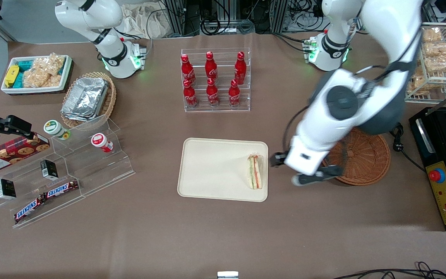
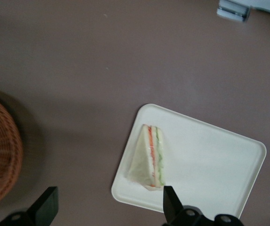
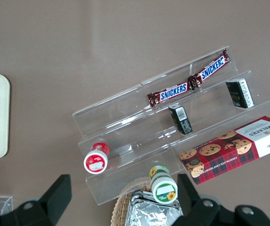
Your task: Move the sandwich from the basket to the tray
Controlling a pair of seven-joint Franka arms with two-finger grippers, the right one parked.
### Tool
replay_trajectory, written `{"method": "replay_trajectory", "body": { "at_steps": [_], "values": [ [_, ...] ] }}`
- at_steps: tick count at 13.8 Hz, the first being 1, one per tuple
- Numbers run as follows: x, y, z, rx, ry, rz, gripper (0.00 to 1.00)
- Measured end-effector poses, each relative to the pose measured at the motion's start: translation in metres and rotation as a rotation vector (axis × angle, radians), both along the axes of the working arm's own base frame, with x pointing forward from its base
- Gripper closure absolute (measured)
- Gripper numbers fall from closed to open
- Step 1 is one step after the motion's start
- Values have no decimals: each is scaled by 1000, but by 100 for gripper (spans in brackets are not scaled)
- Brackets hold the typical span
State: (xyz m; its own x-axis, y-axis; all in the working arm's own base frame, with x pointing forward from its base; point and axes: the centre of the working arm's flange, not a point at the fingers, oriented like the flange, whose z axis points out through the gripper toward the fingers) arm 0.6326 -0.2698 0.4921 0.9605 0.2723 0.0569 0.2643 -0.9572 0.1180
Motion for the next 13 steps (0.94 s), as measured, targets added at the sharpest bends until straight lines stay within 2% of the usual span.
{"method": "replay_trajectory", "body": {
  "at_steps": [3, 4, 7, 9, 11, 13],
  "values": [
    [0, 71, 38, -6, 26, -30, 0],
    [-3, 90, 44, 4, 28, -50, 0],
    [-25, 133, 42, 71, 48, -145, 0],
    [-43, 163, 38, 115, 90, -210, 0],
    [-49, 194, 43, 132, 112, -266, 1],
    [-49, 217, 49, 134, 117, -329, 0]
  ]
}}
